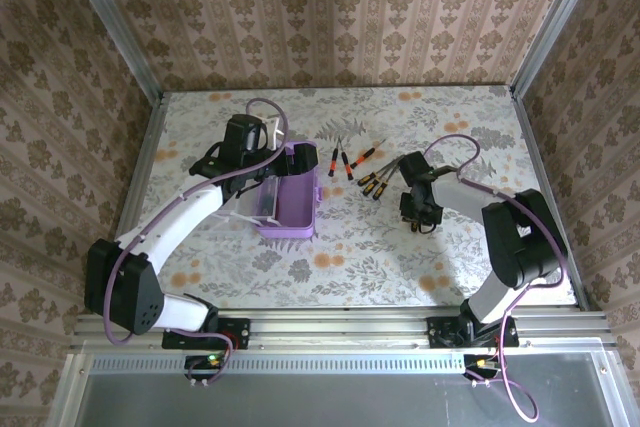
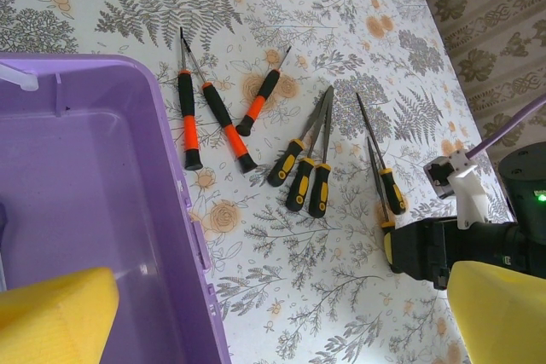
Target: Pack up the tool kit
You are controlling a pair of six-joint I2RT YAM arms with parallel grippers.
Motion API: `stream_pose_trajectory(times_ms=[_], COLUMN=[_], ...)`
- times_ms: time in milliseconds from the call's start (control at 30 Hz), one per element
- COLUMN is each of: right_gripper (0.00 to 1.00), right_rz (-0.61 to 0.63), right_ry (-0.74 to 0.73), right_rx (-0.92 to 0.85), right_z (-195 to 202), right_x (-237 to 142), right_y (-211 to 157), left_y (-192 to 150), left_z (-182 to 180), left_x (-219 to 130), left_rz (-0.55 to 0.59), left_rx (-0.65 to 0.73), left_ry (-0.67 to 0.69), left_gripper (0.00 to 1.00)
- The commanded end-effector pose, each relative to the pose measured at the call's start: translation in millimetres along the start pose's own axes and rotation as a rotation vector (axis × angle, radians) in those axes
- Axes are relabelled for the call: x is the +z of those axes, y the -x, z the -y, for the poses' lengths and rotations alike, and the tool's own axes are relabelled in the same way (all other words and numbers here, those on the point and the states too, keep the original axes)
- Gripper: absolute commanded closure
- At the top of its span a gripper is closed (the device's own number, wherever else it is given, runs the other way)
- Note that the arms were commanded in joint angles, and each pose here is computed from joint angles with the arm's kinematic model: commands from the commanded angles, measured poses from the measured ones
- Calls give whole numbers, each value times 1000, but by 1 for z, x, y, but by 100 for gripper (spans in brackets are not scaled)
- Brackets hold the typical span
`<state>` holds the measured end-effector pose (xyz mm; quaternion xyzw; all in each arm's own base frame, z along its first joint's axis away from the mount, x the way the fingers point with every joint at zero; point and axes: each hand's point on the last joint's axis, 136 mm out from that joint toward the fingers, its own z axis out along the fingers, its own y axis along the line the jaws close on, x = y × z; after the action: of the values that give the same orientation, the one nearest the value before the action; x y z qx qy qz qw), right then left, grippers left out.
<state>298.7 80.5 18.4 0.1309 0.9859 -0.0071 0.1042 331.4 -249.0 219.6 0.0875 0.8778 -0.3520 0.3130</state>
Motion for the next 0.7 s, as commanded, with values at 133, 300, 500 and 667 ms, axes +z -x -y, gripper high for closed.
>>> stream_pose_trajectory(times_ms=[133, 300, 500, 667], right_gripper=[84, 90, 92, 93], right_rz=[-26, 6, 49, 86], right_ry=[33, 44, 66, 89], right_rx=[-34, -40, -29, -32], right_z=[-7, -9, -12, -20], right_x=[5, -5, -20, -36], right_y=[-7, 0, 7, 14], left_y=[14, 16, 19, 23], left_z=[12, 12, 8, 4], left_x=[-16, -18, -22, -26], left_rz=[49, 56, 71, 87], left_rx=[50, 60, 74, 79], left_ry=[-14, -8, 21, 42], left_gripper=[0, 0, 0, 0])
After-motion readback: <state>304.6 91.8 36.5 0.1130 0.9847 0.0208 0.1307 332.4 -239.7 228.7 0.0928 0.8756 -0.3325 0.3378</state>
